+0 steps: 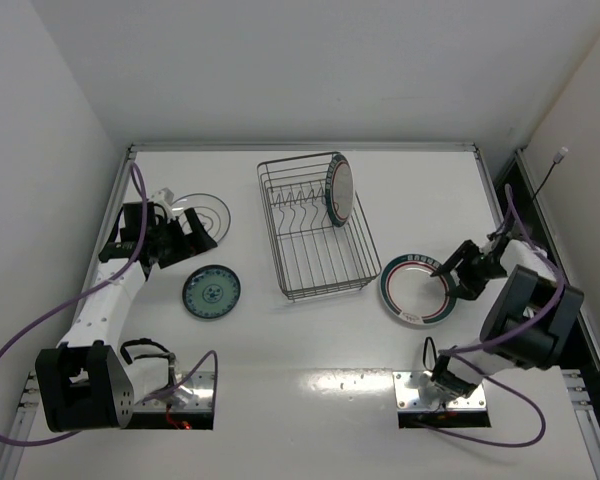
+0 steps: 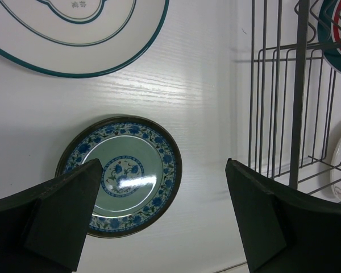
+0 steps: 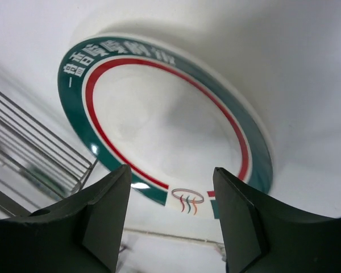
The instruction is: Load the plates into the dish rack
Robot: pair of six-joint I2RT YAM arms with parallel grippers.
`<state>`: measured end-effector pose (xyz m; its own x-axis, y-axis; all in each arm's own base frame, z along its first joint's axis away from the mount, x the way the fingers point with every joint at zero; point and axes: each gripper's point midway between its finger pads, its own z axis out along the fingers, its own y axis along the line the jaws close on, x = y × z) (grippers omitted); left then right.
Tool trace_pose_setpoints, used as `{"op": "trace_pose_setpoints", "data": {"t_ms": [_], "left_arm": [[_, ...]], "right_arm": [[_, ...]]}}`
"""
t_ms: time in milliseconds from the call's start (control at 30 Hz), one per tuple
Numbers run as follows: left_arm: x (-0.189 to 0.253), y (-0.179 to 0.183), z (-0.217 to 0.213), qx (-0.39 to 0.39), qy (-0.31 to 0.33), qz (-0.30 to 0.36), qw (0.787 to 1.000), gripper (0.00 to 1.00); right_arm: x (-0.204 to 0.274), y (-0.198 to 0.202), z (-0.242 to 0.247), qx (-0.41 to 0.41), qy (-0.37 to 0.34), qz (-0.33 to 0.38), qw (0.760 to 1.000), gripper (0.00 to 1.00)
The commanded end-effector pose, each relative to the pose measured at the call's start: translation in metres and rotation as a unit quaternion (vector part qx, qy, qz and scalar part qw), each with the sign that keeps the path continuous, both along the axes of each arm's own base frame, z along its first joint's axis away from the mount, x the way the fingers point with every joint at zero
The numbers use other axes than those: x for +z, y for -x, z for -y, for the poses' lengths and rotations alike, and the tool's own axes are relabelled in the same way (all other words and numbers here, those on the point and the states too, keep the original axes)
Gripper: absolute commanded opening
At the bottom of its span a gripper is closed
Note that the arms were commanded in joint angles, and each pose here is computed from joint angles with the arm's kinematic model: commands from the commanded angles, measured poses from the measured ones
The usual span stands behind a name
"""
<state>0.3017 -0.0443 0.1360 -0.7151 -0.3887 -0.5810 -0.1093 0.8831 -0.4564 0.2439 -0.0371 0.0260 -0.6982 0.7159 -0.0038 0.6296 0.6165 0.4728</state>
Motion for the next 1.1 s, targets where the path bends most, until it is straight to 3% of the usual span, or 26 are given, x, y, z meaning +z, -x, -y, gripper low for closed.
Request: {"op": "trace_pose_setpoints", "data": {"t_ms": [0, 67, 200, 400, 667, 767, 800, 933, 1067], "left_arm": [[0.013, -0.007, 0.000, -0.005, -0.007, 0.022, 1.000, 0.88], [0.013, -0.007, 0.000, -0.005, -0.007, 0.022, 1.000, 0.88], [0.011, -0.006, 0.000, -0.005, -0.007, 0.018, 1.000, 0.88], [0.011, -0.006, 0.000, -0.005, -0.007, 0.018, 1.000, 0.88], [0.011, -0.006, 0.000, -0.005, -0.007, 0.018, 1.000, 0.88], [0.011, -0.006, 0.000, -0.005, -0.007, 0.018, 1.000, 0.88], [0.011, -0.006, 0.000, -0.005, -0.007, 0.018, 1.000, 0.88], [0.011, -0.006, 0.000, -0.005, -0.007, 0.018, 1.000, 0.88], [0.011, -0.006, -0.002, -0.002, -0.010, 0.017, 1.000, 0.88]], "right_arm": [[0.020, 0.003, 0.025, -0.008, 0.083, 0.010, 0.996, 0.56], [0.018, 0.011, 0.040, -0.022, 0.128, -0.014, 0.991, 0.56], [0.012, 0.020, 0.054, -0.056, 0.137, -0.041, 0.988, 0.56], [-0.015, 0.030, 0.050, -0.082, 0.073, -0.072, 0.991, 0.56], [-0.035, 0.023, 0.016, -0.069, -0.035, -0.044, 0.996, 0.52], [-0.040, 0.018, 0.007, -0.069, -0.065, -0.027, 0.995, 0.38], [-0.040, 0.021, 0.002, -0.069, -0.073, -0.029, 0.994, 0.27], [-0.047, 0.023, -0.005, -0.068, -0.093, -0.032, 0.993, 0.00], [-0.036, 0.012, -0.006, -0.065, -0.107, -0.001, 0.992, 0.00]]}}
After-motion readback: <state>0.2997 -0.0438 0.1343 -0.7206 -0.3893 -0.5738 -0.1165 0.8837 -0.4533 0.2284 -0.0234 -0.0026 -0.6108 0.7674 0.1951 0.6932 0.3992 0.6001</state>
